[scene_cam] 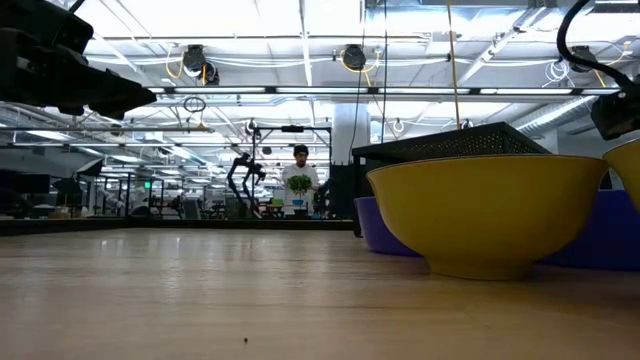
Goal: Pick & Place Mini bowls
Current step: Put the top right patterned yellow bowl on the shelf
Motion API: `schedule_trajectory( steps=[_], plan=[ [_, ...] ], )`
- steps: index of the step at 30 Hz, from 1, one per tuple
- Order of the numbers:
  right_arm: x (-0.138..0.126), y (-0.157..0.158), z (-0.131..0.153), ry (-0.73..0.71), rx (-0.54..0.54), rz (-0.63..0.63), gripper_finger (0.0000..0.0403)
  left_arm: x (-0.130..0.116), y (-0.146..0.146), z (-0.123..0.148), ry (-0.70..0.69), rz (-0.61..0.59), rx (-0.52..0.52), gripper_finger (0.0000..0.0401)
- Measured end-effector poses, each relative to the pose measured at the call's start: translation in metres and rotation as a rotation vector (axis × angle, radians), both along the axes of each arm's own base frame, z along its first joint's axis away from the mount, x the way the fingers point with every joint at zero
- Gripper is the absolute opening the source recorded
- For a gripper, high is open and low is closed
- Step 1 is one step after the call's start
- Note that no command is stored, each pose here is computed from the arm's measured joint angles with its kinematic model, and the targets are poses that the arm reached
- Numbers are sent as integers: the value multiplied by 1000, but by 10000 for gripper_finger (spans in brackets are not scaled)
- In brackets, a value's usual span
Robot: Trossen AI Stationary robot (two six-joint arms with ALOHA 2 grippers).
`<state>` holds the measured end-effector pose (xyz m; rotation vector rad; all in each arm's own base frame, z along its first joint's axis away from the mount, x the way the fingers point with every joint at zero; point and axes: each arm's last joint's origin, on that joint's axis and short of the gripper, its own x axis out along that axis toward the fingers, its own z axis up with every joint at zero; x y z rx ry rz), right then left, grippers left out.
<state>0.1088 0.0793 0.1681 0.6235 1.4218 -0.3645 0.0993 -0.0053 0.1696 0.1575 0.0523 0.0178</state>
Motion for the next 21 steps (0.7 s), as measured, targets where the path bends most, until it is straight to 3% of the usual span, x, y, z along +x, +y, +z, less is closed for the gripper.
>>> schedule_trajectory(
  steps=[8,21],
  plan=[
    [1,1,0,2,29,29,171,0,0,0,0,0,0,198],
    [1,1,0,2,28,37,85,0,0,0,0,0,0,198]
  ],
)
